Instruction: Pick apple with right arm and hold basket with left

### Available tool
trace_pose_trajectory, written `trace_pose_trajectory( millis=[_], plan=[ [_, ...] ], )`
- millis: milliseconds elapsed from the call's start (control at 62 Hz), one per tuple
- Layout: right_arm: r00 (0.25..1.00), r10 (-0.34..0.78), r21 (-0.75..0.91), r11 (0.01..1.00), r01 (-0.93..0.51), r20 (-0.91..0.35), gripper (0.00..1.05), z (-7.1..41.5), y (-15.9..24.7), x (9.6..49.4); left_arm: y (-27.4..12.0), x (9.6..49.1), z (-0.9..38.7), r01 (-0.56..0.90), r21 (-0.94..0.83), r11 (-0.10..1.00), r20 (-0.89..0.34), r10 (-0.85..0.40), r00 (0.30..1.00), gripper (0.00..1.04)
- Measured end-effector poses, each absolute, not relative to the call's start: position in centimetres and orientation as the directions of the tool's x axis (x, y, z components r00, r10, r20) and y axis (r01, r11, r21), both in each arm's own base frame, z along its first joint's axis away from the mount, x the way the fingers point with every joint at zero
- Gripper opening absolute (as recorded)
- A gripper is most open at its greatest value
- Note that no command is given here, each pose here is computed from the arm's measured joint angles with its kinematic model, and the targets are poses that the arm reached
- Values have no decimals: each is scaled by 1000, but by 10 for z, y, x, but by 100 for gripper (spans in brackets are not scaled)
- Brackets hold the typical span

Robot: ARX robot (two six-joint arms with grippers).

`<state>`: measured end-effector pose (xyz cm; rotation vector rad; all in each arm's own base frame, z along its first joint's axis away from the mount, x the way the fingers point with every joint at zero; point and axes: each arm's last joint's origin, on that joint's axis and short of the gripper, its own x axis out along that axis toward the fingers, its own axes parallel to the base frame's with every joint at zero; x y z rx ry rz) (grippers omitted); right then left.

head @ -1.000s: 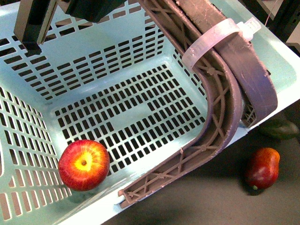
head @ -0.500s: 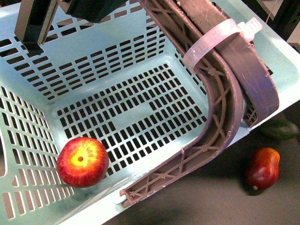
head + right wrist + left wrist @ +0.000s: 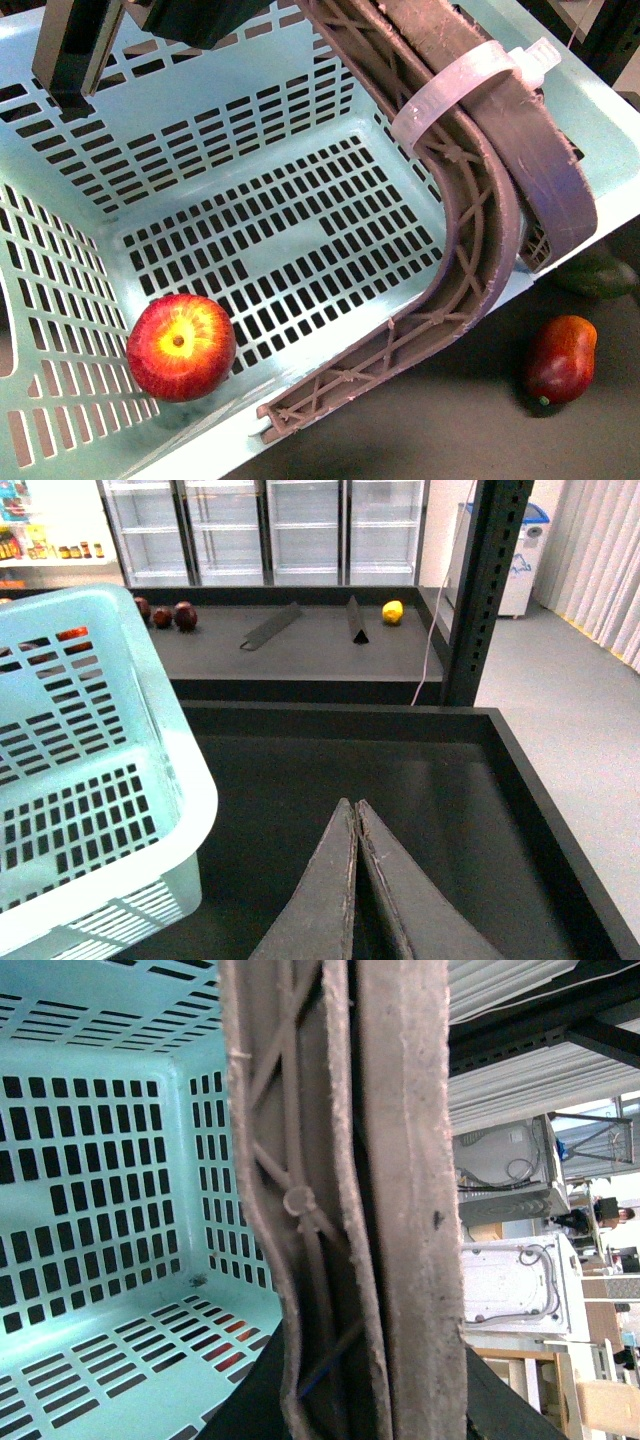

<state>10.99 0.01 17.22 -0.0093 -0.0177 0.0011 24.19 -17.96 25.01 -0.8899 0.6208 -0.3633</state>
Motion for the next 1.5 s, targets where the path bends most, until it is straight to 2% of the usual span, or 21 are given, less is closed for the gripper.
trace_pose_trajectory(
  millis=[194,435,855,1016,1194,1242,1323,1403,1500],
  plan=[
    [1000,1,-9,1000,-1,-16,2,167,0,101,-180,242,250,42,-809,586,-349,-537,768,17],
    [1000,1,-8,1000,-1,13,2,169,0,97,-180,242,250,40,-811,584,-350,-537,768,17],
    [1000,1,-8,1000,-1,13,74,169,0,97,-180,242,250,41,-809,586,-350,-536,768,17],
    [1000,1,-7,1000,-1,13,97,169,0,97,-180,242,250,41,-809,586,-350,-537,768,17],
    [1000,1,-7,1000,-1,13,96,169,0,97,-180,242,250,34,-809,587,-350,-526,775,17],
    [1000,1,-7,1000,-1,13,96,169,0,97,-180,242,251,-42,-804,593,-359,-429,829,17],
    [1000,0,-7,1000,0,13,96,169,0,97,-173,245,252,-163,-828,537,-344,-255,904,17],
    [1000,0,-7,1000,0,13,96,169,0,97,-163,252,252,-221,-849,480,-334,-164,928,17],
    [1000,1,-7,1000,-1,13,96,169,0,97,-148,261,251,-250,-863,439,-332,-119,936,17]
  ],
)
